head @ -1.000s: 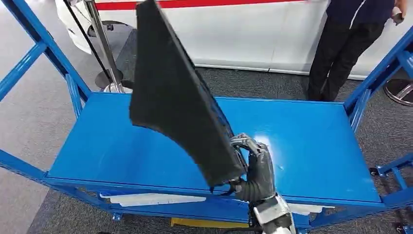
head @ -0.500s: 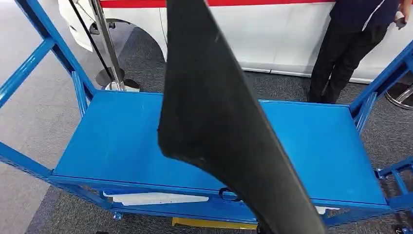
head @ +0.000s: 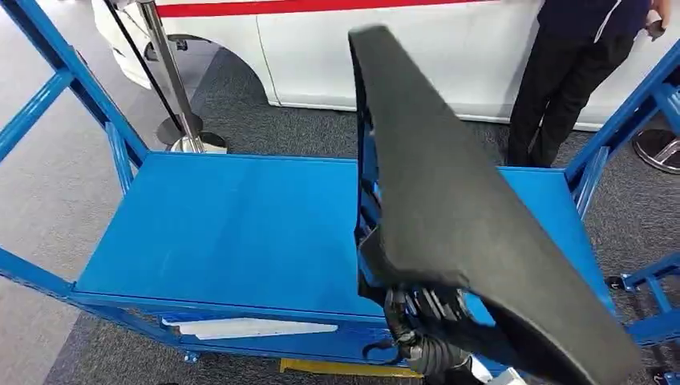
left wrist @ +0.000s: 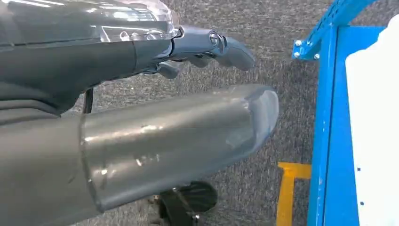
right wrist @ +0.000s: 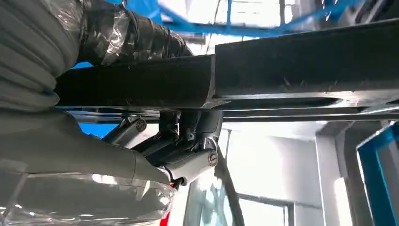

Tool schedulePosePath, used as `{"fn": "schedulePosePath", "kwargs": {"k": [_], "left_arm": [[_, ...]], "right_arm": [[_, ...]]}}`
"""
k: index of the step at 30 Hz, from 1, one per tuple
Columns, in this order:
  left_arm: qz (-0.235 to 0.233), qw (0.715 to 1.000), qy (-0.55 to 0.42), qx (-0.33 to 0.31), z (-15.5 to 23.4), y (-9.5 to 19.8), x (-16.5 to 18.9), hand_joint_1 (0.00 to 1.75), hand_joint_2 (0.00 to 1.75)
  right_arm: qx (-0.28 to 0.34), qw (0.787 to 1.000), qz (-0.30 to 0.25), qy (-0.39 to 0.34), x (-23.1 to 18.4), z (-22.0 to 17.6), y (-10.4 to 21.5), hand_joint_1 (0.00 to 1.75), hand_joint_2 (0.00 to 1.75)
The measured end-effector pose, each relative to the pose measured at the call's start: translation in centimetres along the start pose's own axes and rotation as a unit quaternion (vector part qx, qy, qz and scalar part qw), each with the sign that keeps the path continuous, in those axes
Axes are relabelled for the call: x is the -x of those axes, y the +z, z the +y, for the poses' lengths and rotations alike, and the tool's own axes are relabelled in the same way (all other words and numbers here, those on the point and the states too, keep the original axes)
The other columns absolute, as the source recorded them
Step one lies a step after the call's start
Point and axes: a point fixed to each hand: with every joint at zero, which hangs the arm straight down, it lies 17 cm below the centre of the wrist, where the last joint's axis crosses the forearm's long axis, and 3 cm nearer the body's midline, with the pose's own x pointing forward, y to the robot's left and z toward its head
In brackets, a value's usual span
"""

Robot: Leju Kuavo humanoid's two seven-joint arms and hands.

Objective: Take the parts from the cabinet and place them on the table.

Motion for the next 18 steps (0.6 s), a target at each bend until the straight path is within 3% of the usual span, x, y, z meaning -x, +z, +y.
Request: {"fn": "schedulePosePath", "kwargs": {"k": [18], "left_arm": [[0.01,1.0,0.01,0.002,-0.3,0.1,0.3,0.0,0.0]], "right_arm": [[-0.022,1.0,0.013,0.005,0.7,1.0,2.3,1.75,1.75]]}}
